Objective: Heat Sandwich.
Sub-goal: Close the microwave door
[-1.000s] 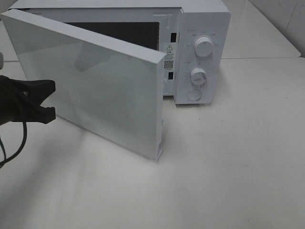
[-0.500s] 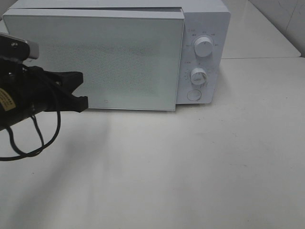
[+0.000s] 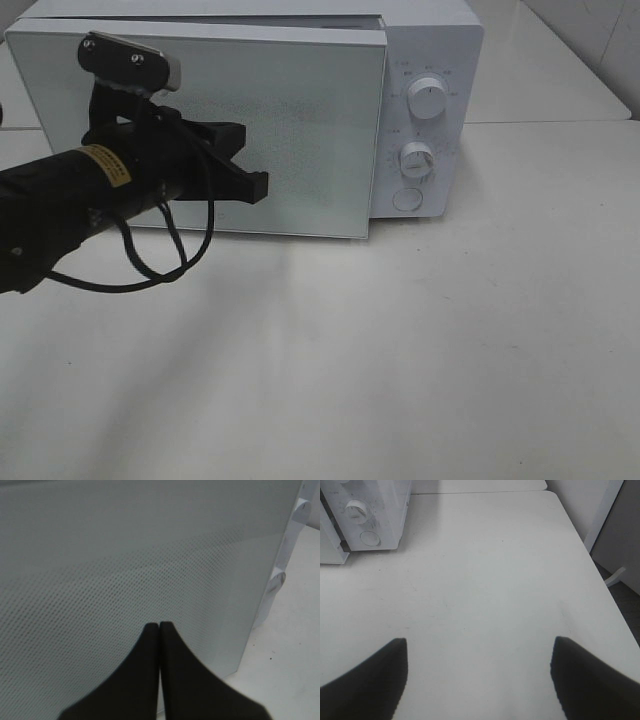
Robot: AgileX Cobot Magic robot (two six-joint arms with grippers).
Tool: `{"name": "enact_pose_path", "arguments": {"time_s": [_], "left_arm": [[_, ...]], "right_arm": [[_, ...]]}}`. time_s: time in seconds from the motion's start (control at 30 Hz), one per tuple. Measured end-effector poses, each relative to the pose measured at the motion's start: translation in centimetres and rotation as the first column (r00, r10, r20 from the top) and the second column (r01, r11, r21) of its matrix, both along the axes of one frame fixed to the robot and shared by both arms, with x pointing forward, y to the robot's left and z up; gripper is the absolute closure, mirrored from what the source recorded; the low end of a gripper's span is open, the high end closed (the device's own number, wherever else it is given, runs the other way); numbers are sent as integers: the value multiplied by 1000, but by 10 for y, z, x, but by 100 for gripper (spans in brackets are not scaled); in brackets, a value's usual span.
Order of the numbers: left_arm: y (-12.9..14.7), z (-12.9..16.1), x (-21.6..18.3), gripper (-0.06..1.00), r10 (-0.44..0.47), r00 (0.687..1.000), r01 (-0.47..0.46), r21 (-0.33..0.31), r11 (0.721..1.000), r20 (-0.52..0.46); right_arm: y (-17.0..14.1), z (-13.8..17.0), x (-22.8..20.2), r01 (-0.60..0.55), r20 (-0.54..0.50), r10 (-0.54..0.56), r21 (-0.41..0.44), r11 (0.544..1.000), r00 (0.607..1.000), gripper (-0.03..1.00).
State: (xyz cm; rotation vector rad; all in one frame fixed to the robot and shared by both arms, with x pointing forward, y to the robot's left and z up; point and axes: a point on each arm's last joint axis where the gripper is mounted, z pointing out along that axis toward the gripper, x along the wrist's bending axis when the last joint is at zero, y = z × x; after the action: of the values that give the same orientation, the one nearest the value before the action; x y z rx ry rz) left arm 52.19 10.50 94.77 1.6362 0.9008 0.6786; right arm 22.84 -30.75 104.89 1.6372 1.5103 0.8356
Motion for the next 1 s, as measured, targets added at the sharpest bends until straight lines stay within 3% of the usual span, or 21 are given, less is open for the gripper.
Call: {"name": "enact_pose_path", "arguments": {"time_s": [0.17, 0.37, 0.77, 1.0], "left_arm": [[-16, 4, 8, 94, -2, 1000, 2, -15, 1000, 8], [-40, 6, 17, 94, -30, 1000, 29, 26, 999, 7], [-57, 9, 36, 94, 13, 1000, -13, 10, 1000, -9], [-74, 6, 45, 94, -16, 999, 17, 30, 999, -35]], "right_arm": [[0, 0, 0, 0, 0, 0, 0, 1000, 1000, 21], [0, 0, 0, 0, 0, 0, 0, 1000, 1000, 21], [0, 0, 0, 0, 0, 0, 0, 1000, 1000, 21], [0, 0, 0, 0, 0, 0, 0, 1000, 1000, 21]]}}
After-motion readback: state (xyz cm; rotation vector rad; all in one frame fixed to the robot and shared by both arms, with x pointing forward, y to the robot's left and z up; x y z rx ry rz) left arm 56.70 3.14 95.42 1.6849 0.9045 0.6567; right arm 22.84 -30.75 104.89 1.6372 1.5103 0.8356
